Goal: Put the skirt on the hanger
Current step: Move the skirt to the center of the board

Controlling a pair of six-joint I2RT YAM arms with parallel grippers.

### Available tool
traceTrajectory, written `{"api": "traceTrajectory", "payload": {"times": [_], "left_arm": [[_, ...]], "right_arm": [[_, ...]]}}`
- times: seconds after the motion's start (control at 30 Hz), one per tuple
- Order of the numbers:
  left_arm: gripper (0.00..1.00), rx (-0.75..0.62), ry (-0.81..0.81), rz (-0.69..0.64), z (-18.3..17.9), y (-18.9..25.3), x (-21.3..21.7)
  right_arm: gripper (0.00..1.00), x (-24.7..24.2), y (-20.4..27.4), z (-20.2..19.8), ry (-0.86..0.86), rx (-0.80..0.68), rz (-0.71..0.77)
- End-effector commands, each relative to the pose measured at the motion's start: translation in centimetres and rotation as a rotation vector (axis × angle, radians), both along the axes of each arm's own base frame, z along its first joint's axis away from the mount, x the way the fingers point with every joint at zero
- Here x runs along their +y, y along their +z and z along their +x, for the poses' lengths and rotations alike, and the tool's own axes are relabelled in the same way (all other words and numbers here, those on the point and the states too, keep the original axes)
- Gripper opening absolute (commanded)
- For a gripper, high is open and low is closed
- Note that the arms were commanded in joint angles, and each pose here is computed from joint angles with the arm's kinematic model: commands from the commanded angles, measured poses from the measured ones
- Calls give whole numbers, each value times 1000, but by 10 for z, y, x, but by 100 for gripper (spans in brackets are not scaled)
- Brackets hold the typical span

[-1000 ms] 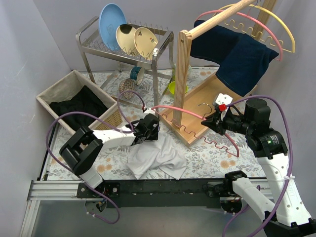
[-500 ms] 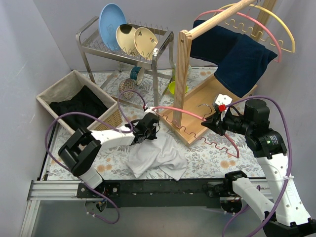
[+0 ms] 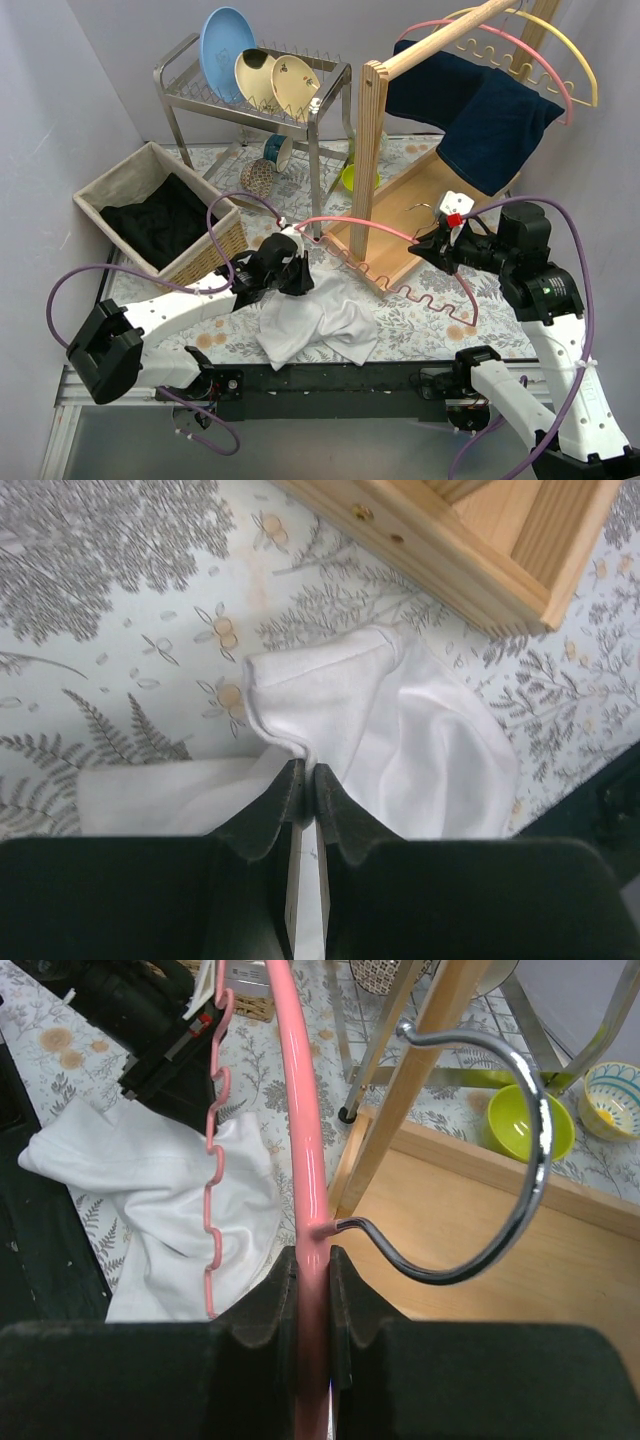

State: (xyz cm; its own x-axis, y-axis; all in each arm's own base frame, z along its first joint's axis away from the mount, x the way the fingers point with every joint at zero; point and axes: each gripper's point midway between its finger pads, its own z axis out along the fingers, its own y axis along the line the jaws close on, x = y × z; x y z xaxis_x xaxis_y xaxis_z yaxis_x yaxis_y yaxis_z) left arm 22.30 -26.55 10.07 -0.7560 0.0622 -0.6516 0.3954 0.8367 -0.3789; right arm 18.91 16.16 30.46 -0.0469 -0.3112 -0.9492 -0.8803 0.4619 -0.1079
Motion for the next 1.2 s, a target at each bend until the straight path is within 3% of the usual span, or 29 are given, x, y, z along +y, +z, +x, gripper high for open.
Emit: {"api": "traceTrajectory", "payload": {"times": [0.0, 0.27, 0.47, 0.6, 0.73, 0.9, 1.17], "left_arm": [[0, -11, -228, -124, -45, 40, -33], [0, 38, 152, -63, -31, 22, 17], [0, 116, 218, -76, -34, -2, 30], [0, 112, 167, -130, -35, 5, 21], [0, 40, 19, -214, -45, 41, 8], [0, -63, -64, -295, -55, 88, 11], [0, -63, -248, -330, -82, 110, 3]], "right_arm": [[1, 0, -9, 10, -9, 16, -18], [1, -2, 20, 2, -8, -50, 0], [1, 1, 27, -19, 68, -72, -4], [1, -9, 28, -13, -6, -87, -27], [1, -22, 12, 13, -126, -100, -71], [1, -19, -1, 17, -113, -79, -80], [1, -8, -17, 22, -52, -37, -75]]}}
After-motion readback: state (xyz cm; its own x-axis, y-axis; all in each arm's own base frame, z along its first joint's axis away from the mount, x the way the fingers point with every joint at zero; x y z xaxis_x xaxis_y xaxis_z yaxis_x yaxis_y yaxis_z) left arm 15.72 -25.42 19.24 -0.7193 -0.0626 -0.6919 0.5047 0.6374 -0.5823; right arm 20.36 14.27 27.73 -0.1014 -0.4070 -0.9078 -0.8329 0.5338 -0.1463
